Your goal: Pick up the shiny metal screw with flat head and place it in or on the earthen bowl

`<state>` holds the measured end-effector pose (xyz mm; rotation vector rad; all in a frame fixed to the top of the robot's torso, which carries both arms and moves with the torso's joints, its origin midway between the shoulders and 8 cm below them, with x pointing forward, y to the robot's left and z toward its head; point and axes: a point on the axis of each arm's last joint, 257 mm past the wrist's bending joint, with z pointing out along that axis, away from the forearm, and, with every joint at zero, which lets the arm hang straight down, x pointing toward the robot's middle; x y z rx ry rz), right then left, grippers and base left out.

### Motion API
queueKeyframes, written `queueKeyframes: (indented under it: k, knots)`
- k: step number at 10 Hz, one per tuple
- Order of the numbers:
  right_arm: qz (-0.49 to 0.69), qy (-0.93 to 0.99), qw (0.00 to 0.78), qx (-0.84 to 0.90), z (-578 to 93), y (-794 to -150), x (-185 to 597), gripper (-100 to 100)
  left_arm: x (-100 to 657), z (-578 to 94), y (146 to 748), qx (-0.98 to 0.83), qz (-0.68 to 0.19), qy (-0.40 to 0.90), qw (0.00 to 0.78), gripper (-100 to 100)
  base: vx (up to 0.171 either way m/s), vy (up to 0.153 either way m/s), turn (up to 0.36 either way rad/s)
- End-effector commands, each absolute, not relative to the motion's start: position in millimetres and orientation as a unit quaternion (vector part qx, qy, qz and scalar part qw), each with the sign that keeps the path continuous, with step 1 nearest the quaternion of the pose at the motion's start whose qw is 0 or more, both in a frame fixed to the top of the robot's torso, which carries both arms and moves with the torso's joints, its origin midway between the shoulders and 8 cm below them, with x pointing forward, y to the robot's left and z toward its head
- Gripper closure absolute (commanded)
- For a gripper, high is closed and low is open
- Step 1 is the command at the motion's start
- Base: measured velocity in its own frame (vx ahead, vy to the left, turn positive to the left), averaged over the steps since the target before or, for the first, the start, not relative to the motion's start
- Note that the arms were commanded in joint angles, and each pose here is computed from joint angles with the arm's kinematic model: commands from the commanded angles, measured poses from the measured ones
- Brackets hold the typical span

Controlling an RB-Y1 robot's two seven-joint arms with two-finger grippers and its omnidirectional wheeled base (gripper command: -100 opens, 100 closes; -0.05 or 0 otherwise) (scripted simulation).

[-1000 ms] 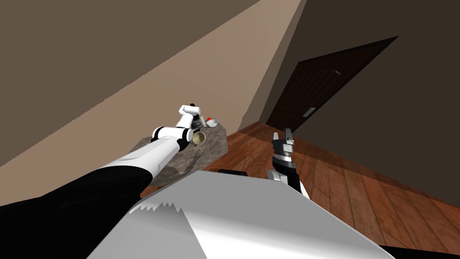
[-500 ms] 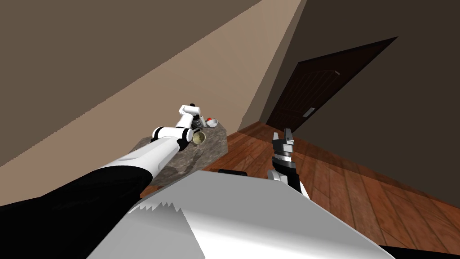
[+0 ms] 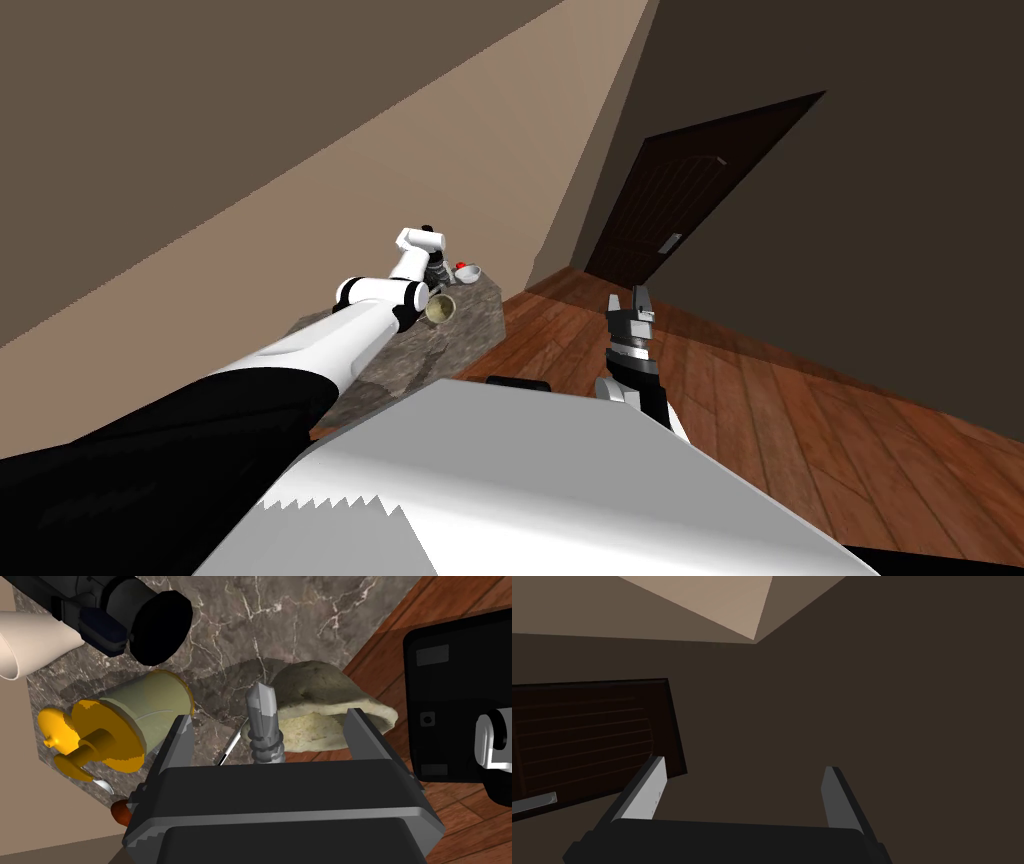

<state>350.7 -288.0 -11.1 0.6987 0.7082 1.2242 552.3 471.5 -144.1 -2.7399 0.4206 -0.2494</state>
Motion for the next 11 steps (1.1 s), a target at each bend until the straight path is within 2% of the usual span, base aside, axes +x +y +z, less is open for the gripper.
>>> queueKeyframes:
  k: [1, 5, 6, 11]
  knots:
    - [0.551, 0.318, 0.705, 0.314, -11, -288, 351, 0, 549, -129, 472, -0.972, -0.083, 0.127, 0.180, -100, -0.085, 0.139, -0.224]
    - [0.551, 0.319, 0.705, 0.314, -11, -288, 351, 0, 545, -111, 473, -0.975, -0.078, 0.102, 0.183, -100, -0.076, 0.112, -0.202]
    - [0.551, 0.319, 0.705, 0.314, -11, -288, 351, 0, 544, -111, 473, -0.975, -0.078, 0.100, 0.183, 0, -0.008, 0.009, 0.009]
    - [0.551, 0.319, 0.705, 0.314, -11, -288, 351, 0, 544, -111, 473, -0.975, -0.078, 0.100, 0.183, 0, 0.000, 0.000, 0.000]
